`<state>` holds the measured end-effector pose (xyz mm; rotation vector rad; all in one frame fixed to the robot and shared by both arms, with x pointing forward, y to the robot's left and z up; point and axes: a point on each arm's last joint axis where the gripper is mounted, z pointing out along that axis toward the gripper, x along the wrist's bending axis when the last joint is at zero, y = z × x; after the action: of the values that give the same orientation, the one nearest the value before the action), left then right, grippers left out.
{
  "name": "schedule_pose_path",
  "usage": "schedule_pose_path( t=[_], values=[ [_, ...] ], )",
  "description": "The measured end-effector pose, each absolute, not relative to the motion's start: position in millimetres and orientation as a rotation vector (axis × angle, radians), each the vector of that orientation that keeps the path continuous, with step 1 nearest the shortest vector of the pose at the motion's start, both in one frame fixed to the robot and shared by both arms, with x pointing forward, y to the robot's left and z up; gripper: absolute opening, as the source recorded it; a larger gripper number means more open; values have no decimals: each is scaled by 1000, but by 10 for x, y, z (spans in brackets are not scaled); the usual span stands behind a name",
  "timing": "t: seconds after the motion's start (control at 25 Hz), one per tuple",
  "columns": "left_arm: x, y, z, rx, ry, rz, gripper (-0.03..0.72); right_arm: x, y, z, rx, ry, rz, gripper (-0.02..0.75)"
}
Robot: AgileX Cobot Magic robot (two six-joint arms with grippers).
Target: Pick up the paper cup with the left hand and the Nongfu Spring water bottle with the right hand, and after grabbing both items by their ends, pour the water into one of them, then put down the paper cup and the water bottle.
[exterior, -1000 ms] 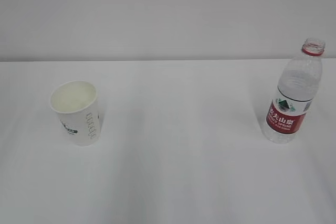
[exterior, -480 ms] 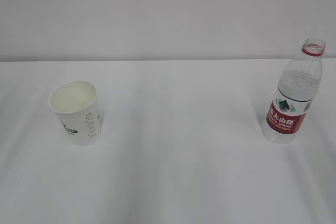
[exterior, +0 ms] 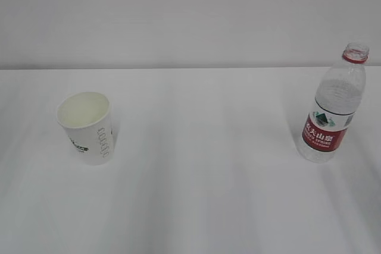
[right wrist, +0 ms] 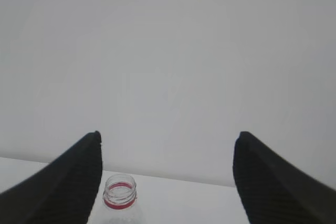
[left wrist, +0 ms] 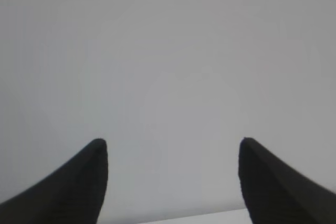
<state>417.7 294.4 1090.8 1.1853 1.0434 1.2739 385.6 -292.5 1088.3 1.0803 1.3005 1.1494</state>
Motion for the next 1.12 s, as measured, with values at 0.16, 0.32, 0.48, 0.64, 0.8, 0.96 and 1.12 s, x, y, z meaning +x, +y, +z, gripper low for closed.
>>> schedule_pose_path(
  t=[0.16,0.32,0.48,0.64,0.8,0.96,1.12],
  values=[
    [4326,2944,10759,1241,1105,1235,568,3968,-2921,10801,1114,1341,1129,587],
    [4480,2942,10575,1310,1170,1190,563,4074,-2917,10703,1148,1390,1099,587],
    [4575,2940,10441,1356,1215,1157,526,4182,-2906,10643,1146,1407,1098,587],
    [4638,2940,10344,1386,1246,1133,495,4271,-2893,10552,1144,1418,1105,587],
    [4711,2938,10225,1420,1278,1107,489,4307,-2881,10372,1156,1440,1109,587],
    [4767,2931,10117,1455,1308,1079,489,4321,-2866,10190,1158,1454,1123,587],
    [4777,2852,10000,1492,1299,1039,489,4338,-2855,10031,1170,1472,1130,587]
  ],
)
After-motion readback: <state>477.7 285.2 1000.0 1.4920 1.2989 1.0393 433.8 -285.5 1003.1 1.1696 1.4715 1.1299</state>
